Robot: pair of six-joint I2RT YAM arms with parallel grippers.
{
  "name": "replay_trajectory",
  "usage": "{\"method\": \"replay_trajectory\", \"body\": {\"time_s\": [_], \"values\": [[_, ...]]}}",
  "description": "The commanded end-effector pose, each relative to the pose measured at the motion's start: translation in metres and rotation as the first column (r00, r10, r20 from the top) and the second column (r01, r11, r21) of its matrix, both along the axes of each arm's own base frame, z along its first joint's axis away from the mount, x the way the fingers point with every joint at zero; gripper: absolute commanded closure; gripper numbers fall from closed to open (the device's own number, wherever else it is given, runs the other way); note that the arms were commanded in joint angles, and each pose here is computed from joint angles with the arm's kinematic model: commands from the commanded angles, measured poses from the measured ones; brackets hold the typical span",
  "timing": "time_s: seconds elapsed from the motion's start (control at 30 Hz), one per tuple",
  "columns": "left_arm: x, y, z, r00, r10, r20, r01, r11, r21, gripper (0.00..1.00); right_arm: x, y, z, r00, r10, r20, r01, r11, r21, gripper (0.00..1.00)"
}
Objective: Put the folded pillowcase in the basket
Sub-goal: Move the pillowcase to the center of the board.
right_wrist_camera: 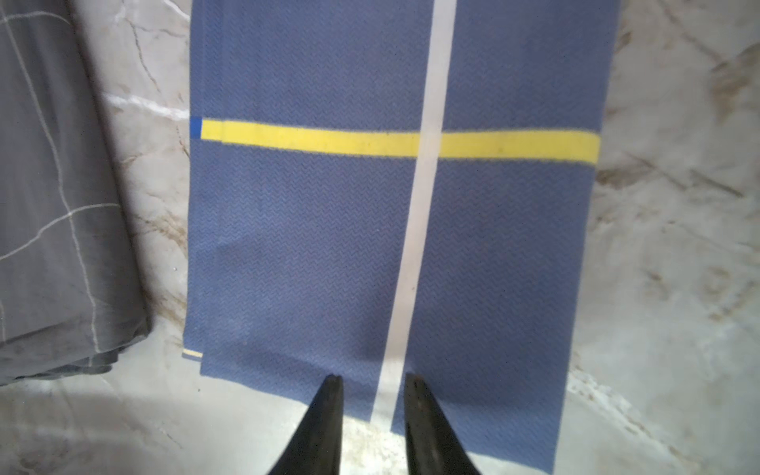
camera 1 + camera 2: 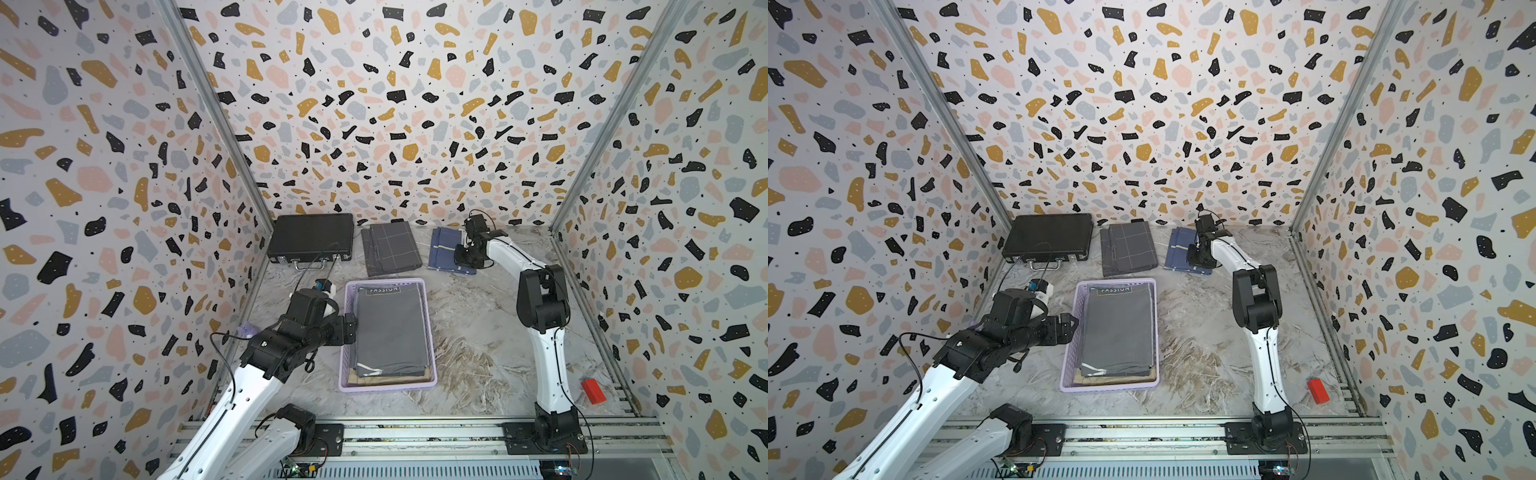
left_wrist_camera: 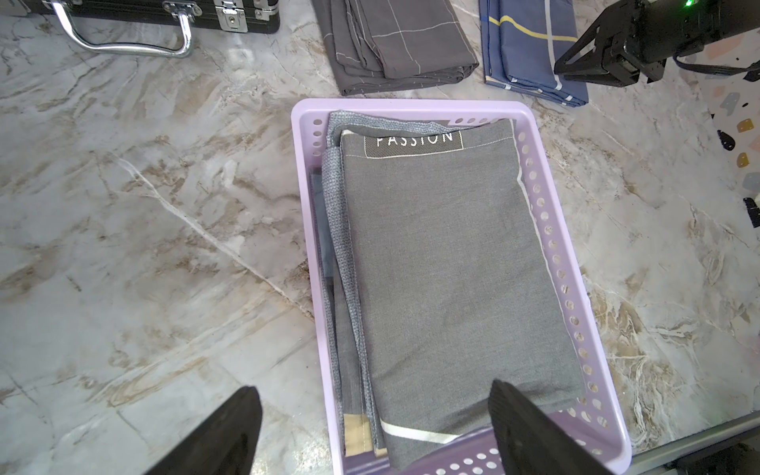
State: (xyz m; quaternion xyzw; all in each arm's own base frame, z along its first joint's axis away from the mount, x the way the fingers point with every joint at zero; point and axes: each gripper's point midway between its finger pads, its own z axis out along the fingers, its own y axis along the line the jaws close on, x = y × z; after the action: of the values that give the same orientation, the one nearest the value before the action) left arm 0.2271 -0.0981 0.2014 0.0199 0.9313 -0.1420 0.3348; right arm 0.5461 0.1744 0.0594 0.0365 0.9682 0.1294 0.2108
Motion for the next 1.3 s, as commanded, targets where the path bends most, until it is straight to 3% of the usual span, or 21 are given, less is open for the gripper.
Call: {"method": "replay_trajectory", "body": {"time_s": [0.0,0.17,0.4,0.57,0.7,0.8,1.03,1.13,1.27], "values": [[0.004,-0.004,0.004,0.999,-0.02,0.028,0.02,1.0,-0.005,0.1,0.014,0.007,0.009,1.0,0.021,0.011,-0.021,1.0,-0.002,0.67],[0.004,-0.006,0.003,0.999,-0.025,0.022,0.025,1.0,-0.011,0.1,0.008,0.008,-0.026,0.994,0.032,-0.102,-0.032,0.999,-0.006,0.68],[0.004,-0.007,0.004,0.999,-0.028,0.022,0.029,0.999,-0.021,0.1,-0.033,-0.002,-0.05,0.978,0.002,-0.209,-0.003,1.0,-0.007,0.69],[0.003,-0.011,0.005,0.999,-0.026,0.018,0.027,0.998,-0.052,0.1,-0.095,-0.009,-0.062,0.96,-0.048,-0.277,0.066,0.996,0.055,0.72],[0.003,-0.024,0.007,0.999,-0.045,-0.001,0.045,0.993,-0.105,0.12,-0.162,-0.018,-0.07,0.944,-0.086,-0.318,0.126,0.986,0.108,0.75],[0.003,-0.046,0.013,0.996,-0.091,0.009,0.091,0.988,-0.123,0.13,-0.214,-0.036,-0.073,0.938,-0.116,-0.328,0.147,0.986,0.074,0.76],[-0.003,-0.112,0.03,0.969,-0.24,0.059,0.243,0.968,-0.063,0.13,-0.312,-0.086,-0.046,0.941,-0.239,-0.241,0.251,0.968,0.02,0.74],[-0.004,-0.144,0.028,0.952,-0.301,0.05,0.303,0.953,-0.028,0.13,-0.335,-0.097,-0.027,0.948,-0.252,-0.193,0.261,0.965,0.02,0.71],[-0.003,-0.183,0.035,0.93,-0.362,0.062,0.362,0.932,0.007,0.14,-0.337,-0.106,0.01,0.967,-0.238,-0.087,0.24,0.971,0.016,0.66]]}}
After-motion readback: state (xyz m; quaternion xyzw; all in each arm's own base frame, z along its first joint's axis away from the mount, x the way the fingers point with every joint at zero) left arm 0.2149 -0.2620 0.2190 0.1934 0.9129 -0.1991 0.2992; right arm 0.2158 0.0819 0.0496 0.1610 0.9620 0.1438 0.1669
